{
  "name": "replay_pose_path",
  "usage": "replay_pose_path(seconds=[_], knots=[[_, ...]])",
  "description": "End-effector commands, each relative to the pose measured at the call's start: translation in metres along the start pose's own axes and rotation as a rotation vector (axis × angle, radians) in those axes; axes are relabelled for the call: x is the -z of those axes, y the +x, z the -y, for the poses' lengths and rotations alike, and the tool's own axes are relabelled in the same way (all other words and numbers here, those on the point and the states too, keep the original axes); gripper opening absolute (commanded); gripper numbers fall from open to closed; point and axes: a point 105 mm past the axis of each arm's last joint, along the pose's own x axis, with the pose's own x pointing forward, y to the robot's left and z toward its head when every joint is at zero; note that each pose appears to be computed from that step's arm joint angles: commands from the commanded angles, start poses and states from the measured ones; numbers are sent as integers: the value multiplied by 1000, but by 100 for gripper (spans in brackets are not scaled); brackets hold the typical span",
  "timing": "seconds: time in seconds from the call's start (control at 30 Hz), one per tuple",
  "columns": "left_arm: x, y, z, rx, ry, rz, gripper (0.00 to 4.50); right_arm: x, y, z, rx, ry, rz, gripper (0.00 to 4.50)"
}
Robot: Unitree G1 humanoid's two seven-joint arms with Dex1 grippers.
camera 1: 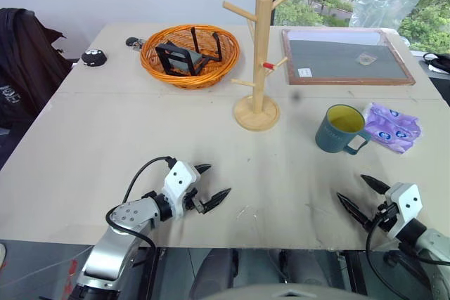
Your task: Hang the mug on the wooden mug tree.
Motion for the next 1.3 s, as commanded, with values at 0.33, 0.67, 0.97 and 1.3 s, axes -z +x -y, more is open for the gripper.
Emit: replay_pose_path(seconds=[0.33, 0.67, 0.97, 1.3], knots=[[-6, -7, -2, -13, 11, 11, 450, -13, 2, 2, 11, -22, 17, 428], [-9, -7, -2, -11, 13, 18, 450, -13, 1, 2, 27, -14, 14, 428], [-31, 7, 0, 101, 72, 73, 450, -34, 9, 28, 340, 39, 83, 428], [-100, 36, 10, 368, 266, 162, 450, -38, 25, 50, 697, 106, 58, 428]])
